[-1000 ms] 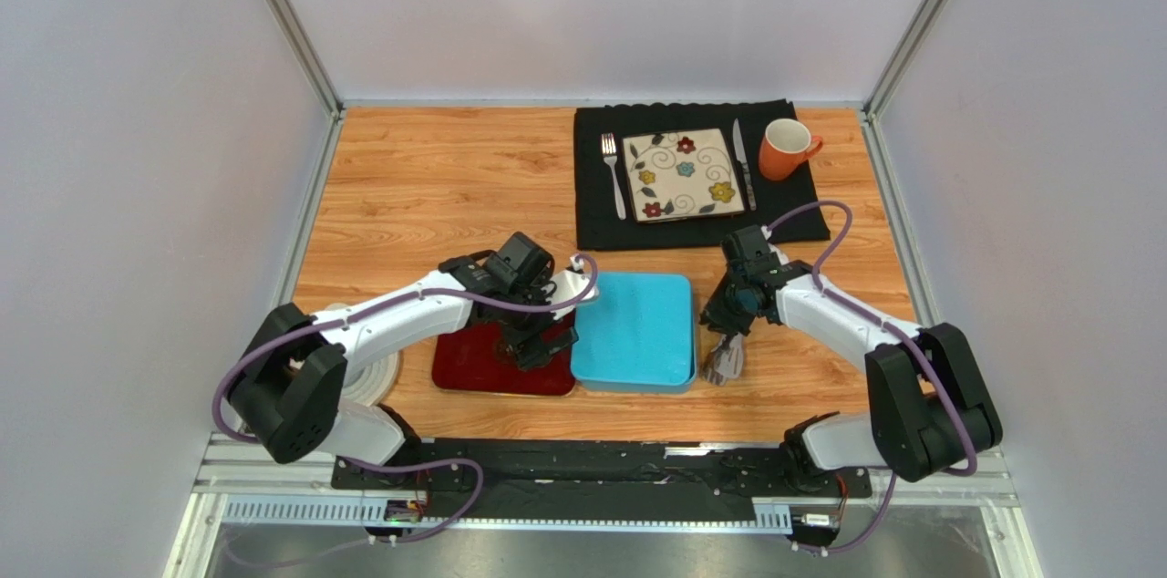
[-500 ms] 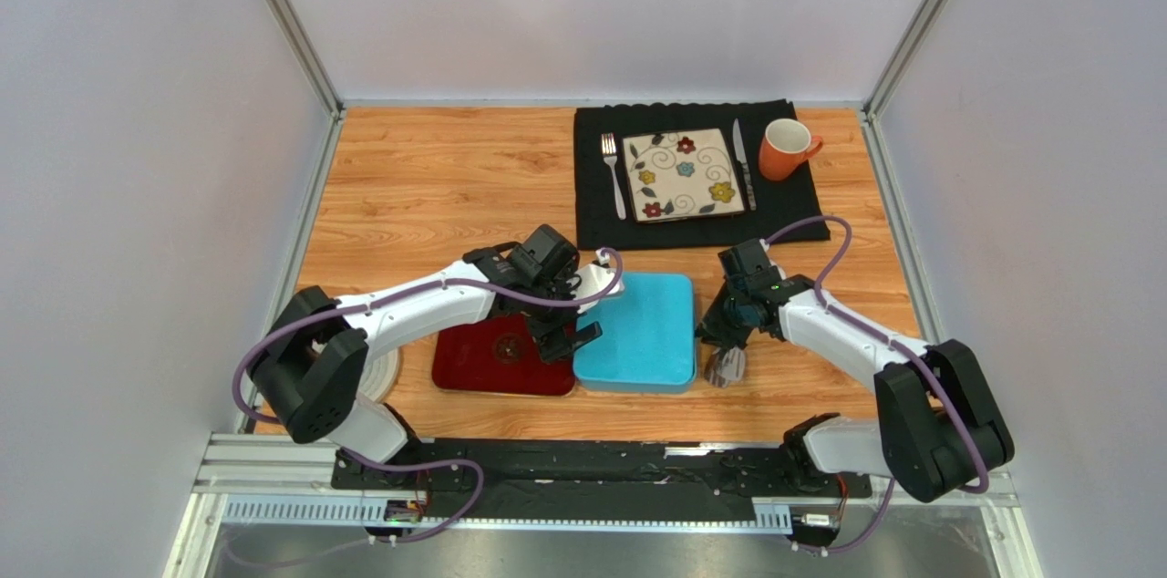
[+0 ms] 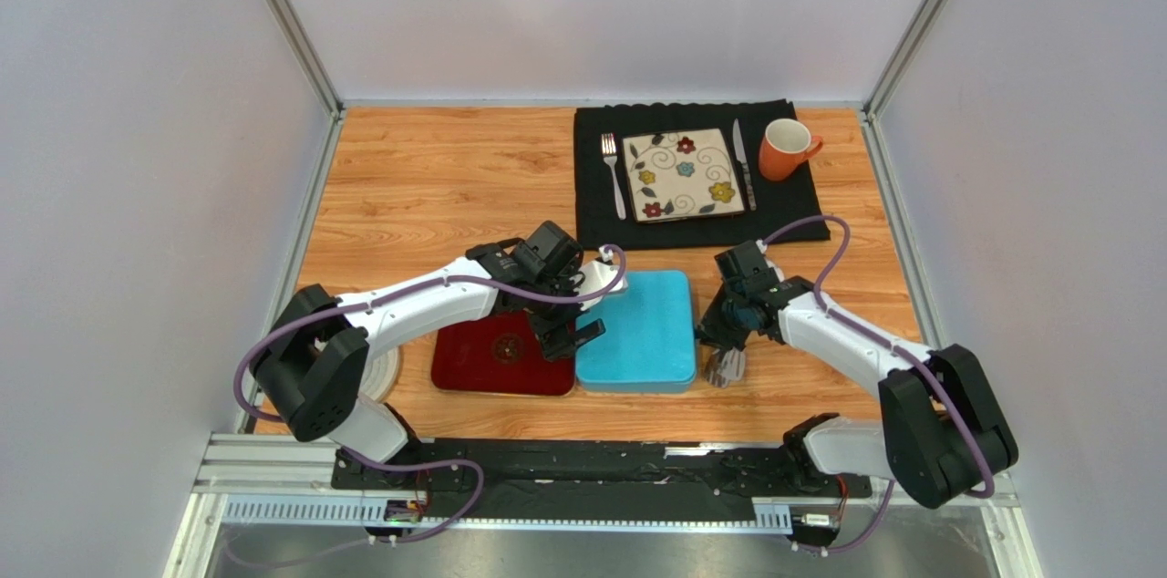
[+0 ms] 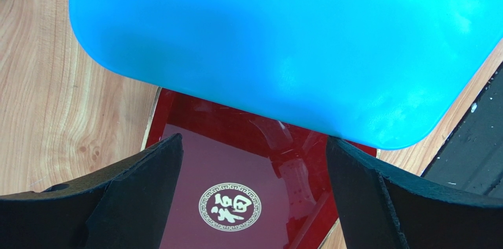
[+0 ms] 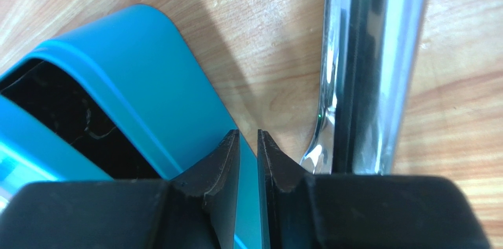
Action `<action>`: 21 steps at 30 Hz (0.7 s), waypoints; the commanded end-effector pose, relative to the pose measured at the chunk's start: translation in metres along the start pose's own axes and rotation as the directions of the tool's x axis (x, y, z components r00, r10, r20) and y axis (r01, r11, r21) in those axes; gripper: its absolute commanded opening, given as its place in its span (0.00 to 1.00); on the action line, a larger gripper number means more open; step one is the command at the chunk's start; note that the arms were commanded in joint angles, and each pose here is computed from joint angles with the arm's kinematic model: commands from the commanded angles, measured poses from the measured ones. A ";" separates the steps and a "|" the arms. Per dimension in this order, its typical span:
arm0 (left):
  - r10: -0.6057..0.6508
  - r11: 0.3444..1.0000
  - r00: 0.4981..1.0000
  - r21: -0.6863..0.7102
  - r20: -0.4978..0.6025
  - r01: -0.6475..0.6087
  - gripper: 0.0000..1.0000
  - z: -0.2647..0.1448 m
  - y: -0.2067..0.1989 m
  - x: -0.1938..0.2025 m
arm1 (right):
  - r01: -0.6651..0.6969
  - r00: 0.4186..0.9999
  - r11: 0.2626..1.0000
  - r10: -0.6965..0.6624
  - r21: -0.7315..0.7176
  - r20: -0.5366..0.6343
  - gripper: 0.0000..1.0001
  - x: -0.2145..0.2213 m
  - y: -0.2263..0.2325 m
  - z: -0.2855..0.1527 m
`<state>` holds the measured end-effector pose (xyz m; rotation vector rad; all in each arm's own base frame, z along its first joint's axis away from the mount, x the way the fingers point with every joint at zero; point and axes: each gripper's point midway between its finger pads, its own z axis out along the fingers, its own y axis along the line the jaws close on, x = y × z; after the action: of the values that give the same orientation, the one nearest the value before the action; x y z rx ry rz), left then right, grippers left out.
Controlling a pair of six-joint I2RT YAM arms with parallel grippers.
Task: Pack the chocolate
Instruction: Reset both arms
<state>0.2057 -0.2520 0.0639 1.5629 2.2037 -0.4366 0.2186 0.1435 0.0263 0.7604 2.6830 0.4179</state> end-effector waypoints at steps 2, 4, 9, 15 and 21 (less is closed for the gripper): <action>0.026 1.000 0.997 -0.015 0.078 -0.025 0.99 -0.010 0.001 -0.024 | -0.025 0.995 1.000 0.024 0.007 0.096 0.21 -0.024 -0.013 -0.019; 0.030 0.999 0.996 -0.017 0.082 -0.029 0.99 -0.011 0.002 -0.026 | -0.042 0.994 0.999 0.042 0.003 0.103 0.20 -0.028 -0.020 -0.024; 0.027 1.000 0.995 -0.014 0.092 -0.026 0.99 -0.011 0.003 -0.033 | -0.065 0.987 0.998 0.067 -0.019 0.146 0.18 -0.040 -0.029 -0.039; 0.057 0.991 0.995 -0.125 0.080 -0.047 0.99 -0.028 0.022 -0.032 | -0.002 0.979 0.999 0.009 -0.035 0.203 0.20 -0.056 -0.021 -0.059; -0.036 0.977 0.995 -0.204 0.094 0.055 0.99 -0.069 0.051 -0.037 | 0.096 0.942 0.992 -0.066 -0.076 0.328 0.27 -0.081 -0.003 -0.102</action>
<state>0.2298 -0.2449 0.0915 1.4926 2.1811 -0.3313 0.2270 0.0850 0.0872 0.7472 2.4893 0.3641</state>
